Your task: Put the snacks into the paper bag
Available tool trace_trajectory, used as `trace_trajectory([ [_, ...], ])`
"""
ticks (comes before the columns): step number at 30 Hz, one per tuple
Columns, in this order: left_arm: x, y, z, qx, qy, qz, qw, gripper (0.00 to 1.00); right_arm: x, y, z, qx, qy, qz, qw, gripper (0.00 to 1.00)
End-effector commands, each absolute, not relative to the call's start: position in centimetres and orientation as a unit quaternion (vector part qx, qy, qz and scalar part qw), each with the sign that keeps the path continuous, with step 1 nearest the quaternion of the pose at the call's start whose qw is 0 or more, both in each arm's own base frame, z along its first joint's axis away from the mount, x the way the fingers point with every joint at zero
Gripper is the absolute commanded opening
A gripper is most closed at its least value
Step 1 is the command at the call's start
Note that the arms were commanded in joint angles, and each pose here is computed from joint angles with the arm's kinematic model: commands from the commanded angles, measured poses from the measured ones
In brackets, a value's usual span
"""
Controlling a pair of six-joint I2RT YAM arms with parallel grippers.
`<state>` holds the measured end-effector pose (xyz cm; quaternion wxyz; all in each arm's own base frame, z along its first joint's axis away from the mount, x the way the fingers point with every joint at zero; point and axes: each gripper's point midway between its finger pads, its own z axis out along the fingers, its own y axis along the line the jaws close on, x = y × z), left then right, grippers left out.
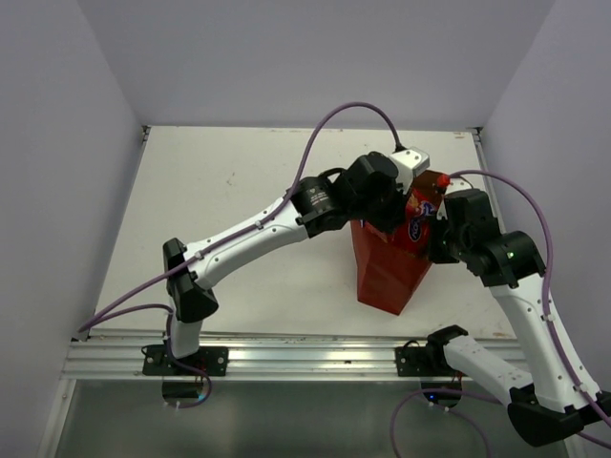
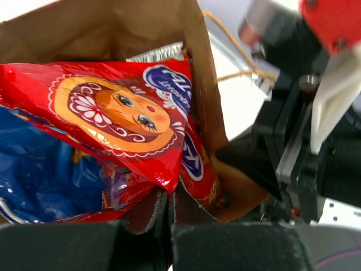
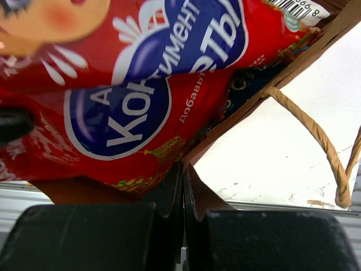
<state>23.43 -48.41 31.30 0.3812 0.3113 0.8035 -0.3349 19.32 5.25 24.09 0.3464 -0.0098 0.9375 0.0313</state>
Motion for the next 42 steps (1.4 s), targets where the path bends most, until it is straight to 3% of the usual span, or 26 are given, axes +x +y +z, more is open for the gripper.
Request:
trace_trajectory([
  [1,21.8,-48.2,32.7,0.355,0.783,-0.343,0.378,0.00,19.9,5.5,25.8,-0.009,0.926,0.040,0.374,0.00],
  [5,22.1,-48.9,31.1,0.354,0.783,-0.331,0.391,0.00,19.9,5.4,25.8,-0.007,0.926,0.040,0.375,0.00],
  [8,23.6,-49.3,33.3,0.329,0.766,-0.335,0.440,0.44,19.7,5.3,25.9,-0.005,0.926,0.039,0.376,0.00],
  [9,24.0,-49.4,35.2,0.320,0.754,-0.343,0.461,0.74,19.7,5.3,25.8,-0.003,0.926,0.040,0.375,0.00],
  [11,25.1,-49.4,37.8,0.295,0.741,-0.343,0.496,0.99,19.7,5.3,25.9,-0.003,0.926,0.039,0.376,0.00],
  [16,28.1,-44.2,45.7,0.183,0.717,-0.294,0.605,1.00,19.7,5.1,26.2,-0.003,0.925,0.033,0.377,0.00],
  [18,29.3,-41.6,45.4,0.154,0.721,-0.259,0.624,1.00,19.7,5.1,26.1,-0.003,0.925,0.034,0.378,0.00],
  [20,30.3,-40.0,42.3,0.153,0.743,-0.247,0.603,1.00,19.7,5.1,26.0,-0.004,0.926,0.035,0.377,0.00],
  [23,35.6,-36.2,35.2,0.119,0.814,-0.230,0.520,0.96,19.9,5.3,25.9,-0.006,0.926,0.037,0.377,0.00],
  [26,36.9,-35.3,30.3,0.126,0.841,-0.216,0.481,0.93,19.9,5.3,25.8,-0.007,0.926,0.038,0.375,0.00],
  [42,35.5,-36.7,28.1,0.119,0.842,-0.281,0.445,0.89,20.0,5.2,25.4,-0.005,0.927,0.032,0.374,0.00],
])
